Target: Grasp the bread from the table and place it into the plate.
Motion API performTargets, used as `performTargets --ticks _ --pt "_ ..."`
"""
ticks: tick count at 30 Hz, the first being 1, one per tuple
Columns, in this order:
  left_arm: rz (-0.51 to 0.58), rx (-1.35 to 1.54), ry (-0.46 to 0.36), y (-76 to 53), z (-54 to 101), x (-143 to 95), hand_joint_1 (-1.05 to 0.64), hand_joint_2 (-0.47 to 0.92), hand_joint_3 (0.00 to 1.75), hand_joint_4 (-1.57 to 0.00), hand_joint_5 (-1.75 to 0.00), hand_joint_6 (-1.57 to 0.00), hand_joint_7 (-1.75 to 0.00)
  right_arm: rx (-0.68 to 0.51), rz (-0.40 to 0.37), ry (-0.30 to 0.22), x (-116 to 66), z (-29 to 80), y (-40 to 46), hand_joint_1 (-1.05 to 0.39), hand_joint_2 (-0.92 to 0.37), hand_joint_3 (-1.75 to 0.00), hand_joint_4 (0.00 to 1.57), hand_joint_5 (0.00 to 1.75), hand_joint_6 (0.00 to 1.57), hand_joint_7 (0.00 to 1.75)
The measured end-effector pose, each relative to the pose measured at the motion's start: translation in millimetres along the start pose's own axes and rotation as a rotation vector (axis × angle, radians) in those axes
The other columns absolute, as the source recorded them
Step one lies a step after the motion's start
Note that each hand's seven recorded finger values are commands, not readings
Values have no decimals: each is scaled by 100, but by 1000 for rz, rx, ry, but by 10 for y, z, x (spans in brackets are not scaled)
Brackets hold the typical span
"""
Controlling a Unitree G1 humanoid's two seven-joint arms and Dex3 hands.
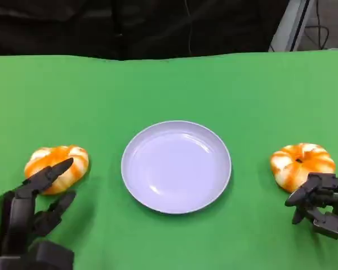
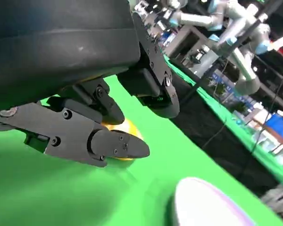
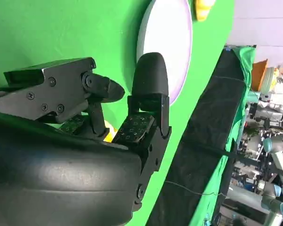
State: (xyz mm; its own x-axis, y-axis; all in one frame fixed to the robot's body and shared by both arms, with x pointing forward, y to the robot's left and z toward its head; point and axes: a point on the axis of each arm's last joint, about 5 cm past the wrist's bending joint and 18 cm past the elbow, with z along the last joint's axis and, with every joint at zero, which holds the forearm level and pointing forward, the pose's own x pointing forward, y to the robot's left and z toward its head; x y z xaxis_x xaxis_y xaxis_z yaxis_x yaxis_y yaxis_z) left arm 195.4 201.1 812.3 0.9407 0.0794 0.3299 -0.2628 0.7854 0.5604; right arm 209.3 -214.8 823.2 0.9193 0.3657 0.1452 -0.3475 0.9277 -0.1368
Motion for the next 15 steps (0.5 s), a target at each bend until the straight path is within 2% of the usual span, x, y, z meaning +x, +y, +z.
performTargets --ticks 5,9,15 --pt "-13 134 -19 25 -35 23 -37 92 26 -79 0 -71 0 1 -2 -1 -2 0 -3 6 -88 -55 87 138 95 91" --pt "-20 183 -31 29 -31 51 -42 92 17 -74 0 -66 0 2 -3 -1 -2 0 -4 6 -88 -55 86 137 95 90" --pt "-12 257 -64 69 -35 95 -50 92 16 -71 -1 -63 0 2 -4 -1 -3 0 -4 6 -88 -54 87 137 95 90"
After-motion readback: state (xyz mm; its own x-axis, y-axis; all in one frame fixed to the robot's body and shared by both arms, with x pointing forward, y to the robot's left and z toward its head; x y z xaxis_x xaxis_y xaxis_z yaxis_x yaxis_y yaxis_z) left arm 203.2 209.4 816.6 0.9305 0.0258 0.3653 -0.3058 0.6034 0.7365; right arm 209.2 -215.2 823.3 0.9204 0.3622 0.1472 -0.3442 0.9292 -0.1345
